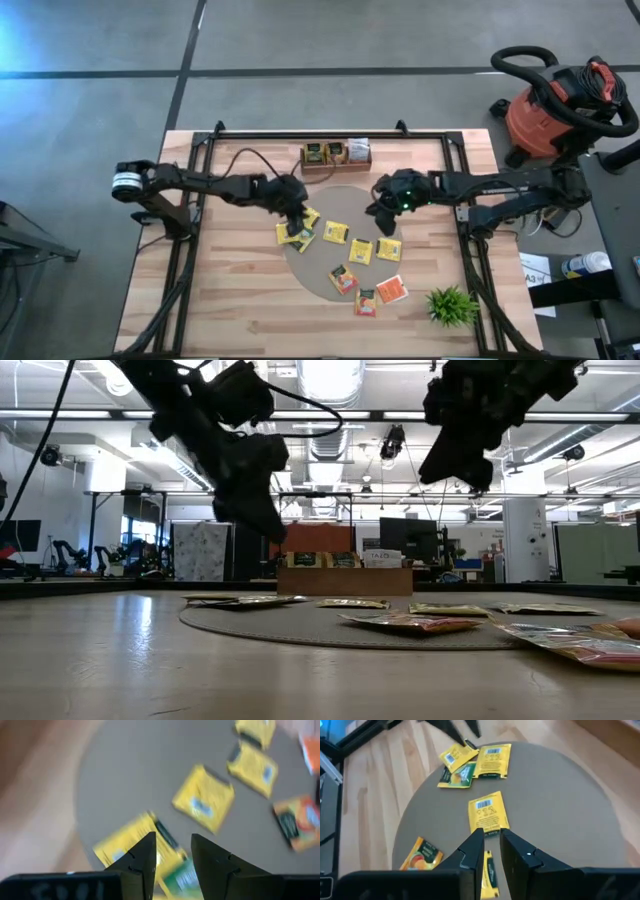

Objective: Pick & Place Tea
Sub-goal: Put the white tea bag into the right compartment of the wooden organizer

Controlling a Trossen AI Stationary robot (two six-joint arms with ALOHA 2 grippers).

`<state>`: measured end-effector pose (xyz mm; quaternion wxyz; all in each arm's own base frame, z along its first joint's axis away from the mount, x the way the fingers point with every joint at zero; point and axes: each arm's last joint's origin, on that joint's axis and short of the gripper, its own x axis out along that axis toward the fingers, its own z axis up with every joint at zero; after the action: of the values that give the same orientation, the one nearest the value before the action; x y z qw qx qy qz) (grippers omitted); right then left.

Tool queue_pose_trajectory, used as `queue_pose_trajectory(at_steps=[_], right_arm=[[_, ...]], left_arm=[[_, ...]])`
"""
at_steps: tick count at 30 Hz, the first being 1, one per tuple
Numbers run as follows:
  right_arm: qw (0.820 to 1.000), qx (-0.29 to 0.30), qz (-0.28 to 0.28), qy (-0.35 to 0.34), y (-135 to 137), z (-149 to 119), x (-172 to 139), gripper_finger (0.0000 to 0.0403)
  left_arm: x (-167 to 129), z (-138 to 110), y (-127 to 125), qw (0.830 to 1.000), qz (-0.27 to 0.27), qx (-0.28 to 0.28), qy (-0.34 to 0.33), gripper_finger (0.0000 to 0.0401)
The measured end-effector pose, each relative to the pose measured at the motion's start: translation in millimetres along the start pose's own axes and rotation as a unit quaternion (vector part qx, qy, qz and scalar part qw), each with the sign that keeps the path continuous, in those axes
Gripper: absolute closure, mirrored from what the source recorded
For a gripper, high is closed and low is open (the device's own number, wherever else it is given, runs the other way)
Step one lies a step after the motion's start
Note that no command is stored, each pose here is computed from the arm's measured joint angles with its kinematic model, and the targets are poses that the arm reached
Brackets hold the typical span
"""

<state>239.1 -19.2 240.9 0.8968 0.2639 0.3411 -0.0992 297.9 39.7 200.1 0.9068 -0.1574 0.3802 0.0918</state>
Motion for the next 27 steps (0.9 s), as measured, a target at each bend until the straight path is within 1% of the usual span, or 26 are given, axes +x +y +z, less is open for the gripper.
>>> queue_pose_trajectory(at_steps=[3, 6, 10, 13, 17, 21, 24, 27], right_arm=[[1.0, -0.005, 0.004, 0.011, -0.5, -0.1, 17.5, 0.0342], [0.999, -0.004, 0.022, 0.041, 0.3, -0.3, 32.6, 0.0343], [0.995, -0.01, 0.057, 0.084, 5.7, -2.8, 44.0, 0.0346], [0.992, -0.015, 0.071, 0.105, 12.6, -7.8, 44.3, 0.035], [0.986, -0.007, 0.06, 0.155, 20.2, -22.5, 36.7, 0.0351], [0.975, 0.005, 0.044, 0.217, 31.1, -42.6, 28.6, 0.0351], [0.968, 0.013, 0.042, 0.248, 43.9, -57.1, 24.9, 0.0351], [0.963, 0.02, 0.041, 0.266, 57.1, -71.2, 23.2, 0.0351]], left_arm=[[0.1, -10.2, -12.4, 0.999, -0.006, 0.013, 0.036, 0.0284], [-0.8, -17.9, -24.9, 0.998, -0.008, 0.013, 0.056, 0.0284], [-2.4, -23.3, -41.2, 0.998, -0.024, 0.023, 0.059, 0.0284], [-3.0, -25.4, -51.4, 0.998, -0.034, 0.032, 0.051, 0.0284], [-3.8, -23.9, -63.9, 0.997, -0.057, 0.044, 0.025, 0.0284], [-6.0, -15.4, -78.8, 0.993, -0.096, 0.05, -0.039, 0.0284], [-7.7, -8.3, -89.2, 0.988, -0.126, 0.035, -0.087, 0.0284], [-4.2, -4.3, -96.4, 0.985, -0.14, 0.011, -0.097, 0.0284]])
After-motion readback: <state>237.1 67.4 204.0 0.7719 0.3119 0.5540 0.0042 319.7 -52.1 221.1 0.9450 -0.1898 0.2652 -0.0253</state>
